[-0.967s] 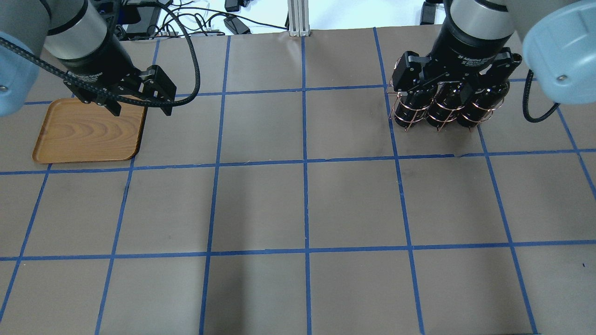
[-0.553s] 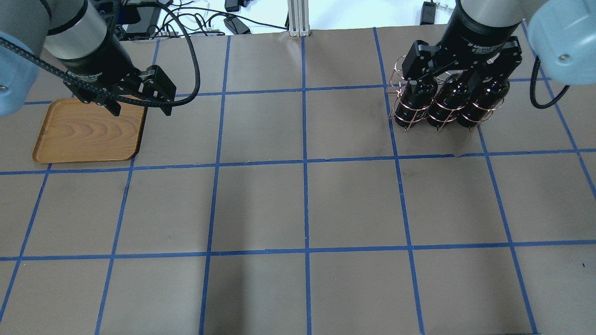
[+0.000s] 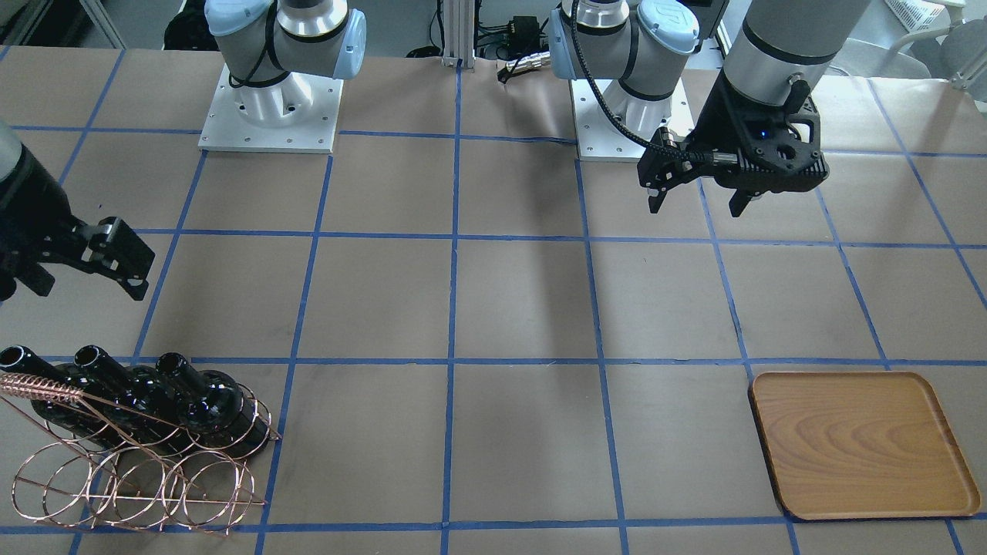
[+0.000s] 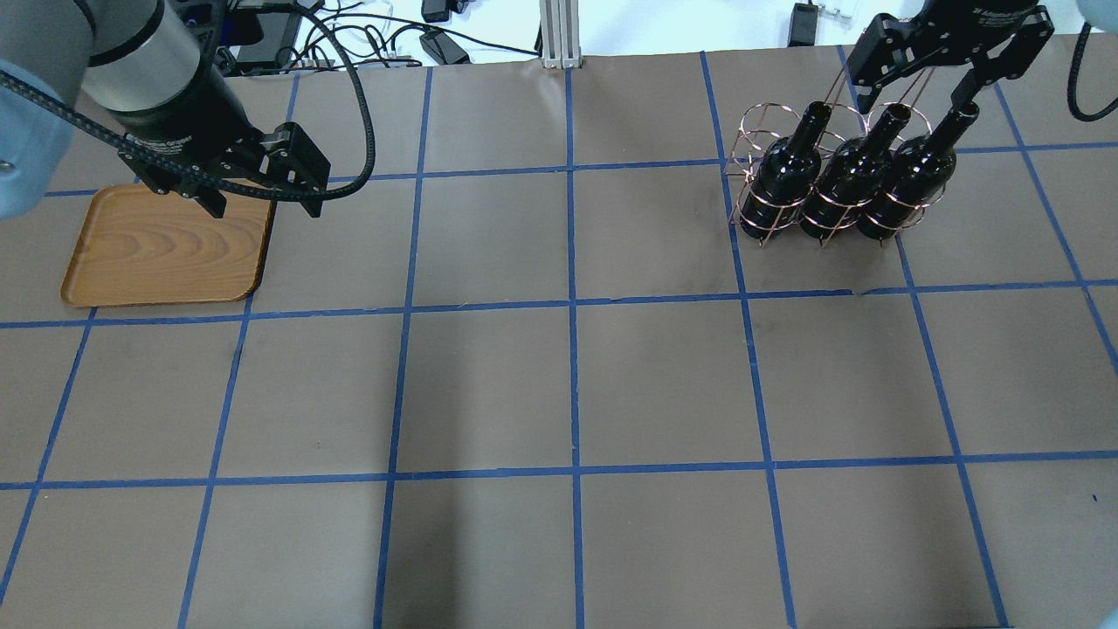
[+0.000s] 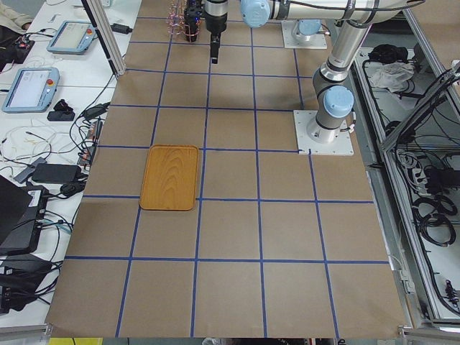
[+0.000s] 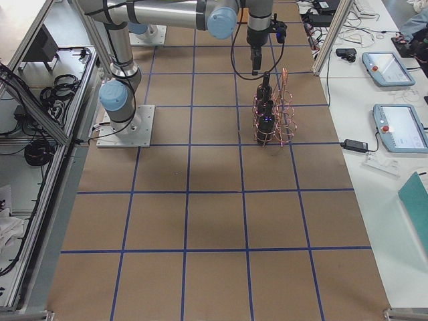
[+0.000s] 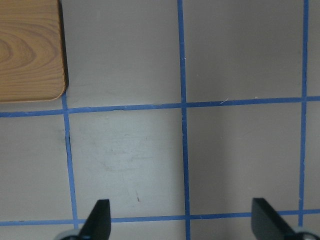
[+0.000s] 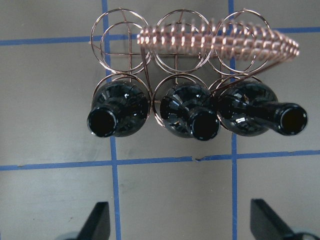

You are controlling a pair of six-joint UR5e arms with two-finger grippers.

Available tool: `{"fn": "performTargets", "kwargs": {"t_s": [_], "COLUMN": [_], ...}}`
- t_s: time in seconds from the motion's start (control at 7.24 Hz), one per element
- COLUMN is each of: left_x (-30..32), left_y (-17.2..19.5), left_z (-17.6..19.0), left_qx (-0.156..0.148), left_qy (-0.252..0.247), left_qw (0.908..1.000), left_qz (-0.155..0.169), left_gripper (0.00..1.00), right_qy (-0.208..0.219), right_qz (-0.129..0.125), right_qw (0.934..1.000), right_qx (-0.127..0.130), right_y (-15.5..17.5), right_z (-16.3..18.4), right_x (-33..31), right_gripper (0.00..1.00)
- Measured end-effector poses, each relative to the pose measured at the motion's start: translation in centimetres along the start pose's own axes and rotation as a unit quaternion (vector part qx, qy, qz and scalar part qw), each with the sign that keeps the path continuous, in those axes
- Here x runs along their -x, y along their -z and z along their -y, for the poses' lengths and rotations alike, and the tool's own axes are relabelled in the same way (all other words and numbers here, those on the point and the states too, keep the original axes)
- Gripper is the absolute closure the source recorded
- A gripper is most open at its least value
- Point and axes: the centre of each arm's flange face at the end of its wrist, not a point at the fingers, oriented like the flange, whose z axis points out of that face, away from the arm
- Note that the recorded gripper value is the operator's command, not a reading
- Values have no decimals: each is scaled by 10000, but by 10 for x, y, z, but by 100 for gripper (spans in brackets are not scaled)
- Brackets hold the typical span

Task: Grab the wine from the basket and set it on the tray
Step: 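Close the right gripper on the neck of the nearest dark bottle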

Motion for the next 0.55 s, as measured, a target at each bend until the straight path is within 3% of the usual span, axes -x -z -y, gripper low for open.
{"fn": "performTargets", "kwargs": {"t_s": [0.41, 0.55], "left_x": [0, 0], "left_y": [0, 0], "left_z": [0, 0], "left_qx": [2, 2], "left_qy": [0, -3], "left_qw": [10000, 10000], "left_qz": [4, 4], "left_gripper": [0, 0], "right_qy": [25, 31], "right_qz": [30, 40], "right_qw": [9999, 9998], "right_qx": [140, 206], "right_y": [-51, -61], "right_z": [30, 32], "right_x": [-7, -8], "right_gripper": [1, 5]}}
